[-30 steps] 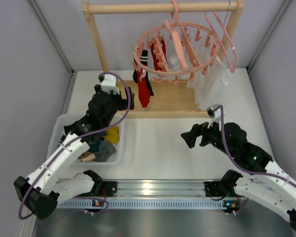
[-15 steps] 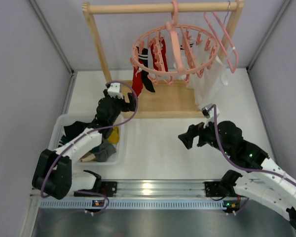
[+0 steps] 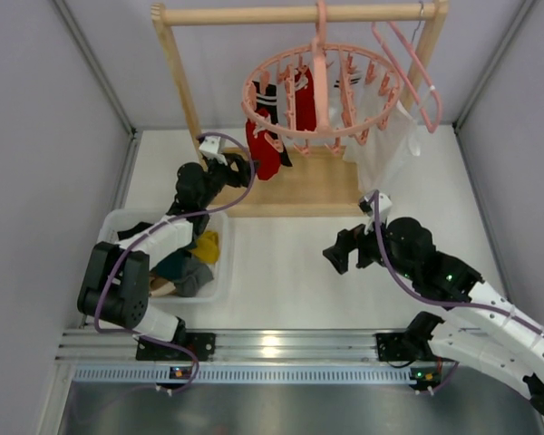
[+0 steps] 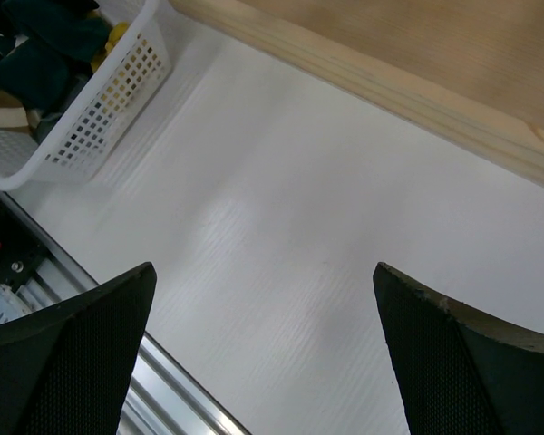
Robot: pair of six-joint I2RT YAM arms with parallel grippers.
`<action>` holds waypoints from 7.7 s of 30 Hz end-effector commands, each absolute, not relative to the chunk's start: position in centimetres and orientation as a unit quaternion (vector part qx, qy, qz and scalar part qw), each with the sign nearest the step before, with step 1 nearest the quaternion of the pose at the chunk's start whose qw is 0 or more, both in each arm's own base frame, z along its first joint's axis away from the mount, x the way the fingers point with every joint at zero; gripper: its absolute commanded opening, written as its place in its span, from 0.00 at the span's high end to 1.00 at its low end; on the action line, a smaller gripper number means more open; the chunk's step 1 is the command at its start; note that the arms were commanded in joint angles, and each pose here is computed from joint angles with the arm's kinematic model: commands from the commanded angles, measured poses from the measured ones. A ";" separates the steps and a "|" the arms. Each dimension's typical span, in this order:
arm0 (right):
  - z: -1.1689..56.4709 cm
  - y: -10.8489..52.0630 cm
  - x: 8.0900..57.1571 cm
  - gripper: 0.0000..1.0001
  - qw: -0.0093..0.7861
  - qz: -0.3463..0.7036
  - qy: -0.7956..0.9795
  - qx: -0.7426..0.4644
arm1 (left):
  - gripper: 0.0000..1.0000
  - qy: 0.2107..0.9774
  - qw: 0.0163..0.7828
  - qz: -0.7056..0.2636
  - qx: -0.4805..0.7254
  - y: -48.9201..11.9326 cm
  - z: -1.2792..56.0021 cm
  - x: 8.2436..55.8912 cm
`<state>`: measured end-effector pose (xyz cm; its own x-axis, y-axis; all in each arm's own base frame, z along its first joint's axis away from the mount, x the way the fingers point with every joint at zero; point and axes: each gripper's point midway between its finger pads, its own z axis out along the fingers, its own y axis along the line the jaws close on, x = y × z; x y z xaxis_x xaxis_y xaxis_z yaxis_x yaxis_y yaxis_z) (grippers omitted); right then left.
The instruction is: Remove the socks clipped to the hanger
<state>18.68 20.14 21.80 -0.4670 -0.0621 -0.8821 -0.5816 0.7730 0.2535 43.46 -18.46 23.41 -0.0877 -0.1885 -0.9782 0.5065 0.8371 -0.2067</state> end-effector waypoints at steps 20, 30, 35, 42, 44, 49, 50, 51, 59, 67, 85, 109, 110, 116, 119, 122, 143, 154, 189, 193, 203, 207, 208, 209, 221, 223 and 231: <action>27.0 21.8 19.9 0.00 0.531 0.317 0.761 -0.195 | 1.00 0.630 0.744 -0.224 0.008 -16.1 27.9 44.6; 28.9 21.6 19.6 0.01 0.545 0.327 0.748 -0.192 | 1.00 0.572 0.790 -0.180 -0.130 -8.4 31.1 36.8; 29.9 21.7 19.5 0.00 0.545 0.327 0.745 -0.203 | 1.00 0.574 0.788 -0.180 -0.129 -8.1 30.8 34.4; 33.0 21.0 18.8 0.01 0.555 0.330 0.737 -0.201 | 1.00 0.565 0.793 -0.219 -0.069 -12.9 32.2 30.5; 34.1 20.4 19.0 0.01 0.563 0.325 0.737 -0.187 | 1.00 0.576 0.785 -0.221 -0.048 -15.5 31.8 29.1; 35.8 20.7 19.1 0.03 0.559 0.336 0.738 -0.174 | 1.00 0.598 0.765 -0.240 -0.025 -19.1 30.5 27.4; 35.7 20.9 19.4 0.05 0.555 0.333 0.743 -0.171 | 1.00 0.604 0.758 -0.247 -0.020 -20.0 30.1 27.0; 36.4 21.0 19.5 0.06 0.558 0.335 0.741 -0.168 | 1.00 0.607 0.755 -0.249 -0.015 -20.5 29.9 26.8; 37.8 24.1 22.0 0.20 0.546 0.299 0.766 -0.159 | 1.00 0.633 0.727 -0.265 0.029 -26.0 28.5 24.6; 39.8 28.7 23.5 0.28 0.560 0.209 0.783 -0.171 | 1.00 0.645 0.713 -0.273 0.037 -29.2 27.9 23.0; 41.9 31.2 29.6 0.38 0.600 0.029 0.784 -0.153 | 1.00 0.644 0.705 -0.294 0.048 -32.2 28.0 21.5; 40.2 31.7 33.5 0.59 0.622 -0.038 0.776 -0.098 | 1.00 0.636 0.702 -0.316 0.054 -32.4 28.7 20.6; 40.3 31.7 33.5 0.61 0.623 -0.036 0.775 -0.097 | 1.00 0.637 0.701 -0.315 0.054 -32.3 28.6 20.6; 40.7 31.8 33.6 0.85 0.629 -0.027 0.772 -0.088 | 1.00 0.640 0.704 -0.306 0.042 -31.5 28.4 20.8; 40.7 31.9 33.5 0.89 0.629 -0.019 0.772 -0.090 | 1.00 0.643 0.706 -0.294 0.033 -30.4 28.0 21.0; 40.4 32.5 33.2 0.71 0.626 0.000 0.773 -0.101 | 1.00 0.650 0.711 -0.267 0.020 -28.1 27.3 21.1; 45.0 30.0 20.1 0.01 0.571 0.336 0.717 -0.216 | 1.00 0.704 0.686 -0.085 -0.165 -7.9 32.9 20.1; 43.3 25.7 17.5 0.00 0.569 0.346 0.716 -0.208 | 1.00 0.745 0.625 -0.012 -0.232 -4.2 30.5 22.2; 40.2 26.0 17.8 0.01 0.578 0.341 0.709 -0.215 | 0.02 0.714 0.600 -0.358 0.048 -19.4 30.2 25.8; 40.1 24.8 16.7 0.01 0.580 0.351 0.699 -0.226 | 0.02 0.667 0.663 -0.331 0.072 -19.9 31.0 28.7; 38.4 23.3 15.3 0.01 0.586 0.355 0.683 -0.251 | 0.02 0.660 0.675 -0.313 0.106 -19.9 27.5 39.1; 37.2 23.5 15.0 0.00 0.582 0.352 0.681 -0.270 | 0.02 0.645 0.693 -0.305 0.105 -18.7 27.2 43.1; 37.0 23.6 14.8 0.01 0.580 0.354 0.679 -0.277 | 0.02 0.641 0.694 -0.306 0.115 -18.8 27.2 43.6; 36.7 23.6 14.7 0.01 0.579 0.354 0.679 -0.281 | 0.02 0.653 0.685 -0.297 0.127 -18.9 25.4 44.8; 36.1 22.0 14.3 0.01 0.595 0.343 0.669 -0.285 | 0.37 0.620 0.693 -0.327 0.169 -20.6 27.6 51.3; 36.0 21.2 14.5 0.01 0.602 0.335 0.671 -0.275 | 0.74 0.619 0.703 -0.316 0.153 -20.0 28.2 51.8; 36.9 17.5 14.2 0.01 0.633 0.327 0.664 -0.225 | 1.00 0.622 0.757 -0.201 -0.020 -12.9 30.6 52.3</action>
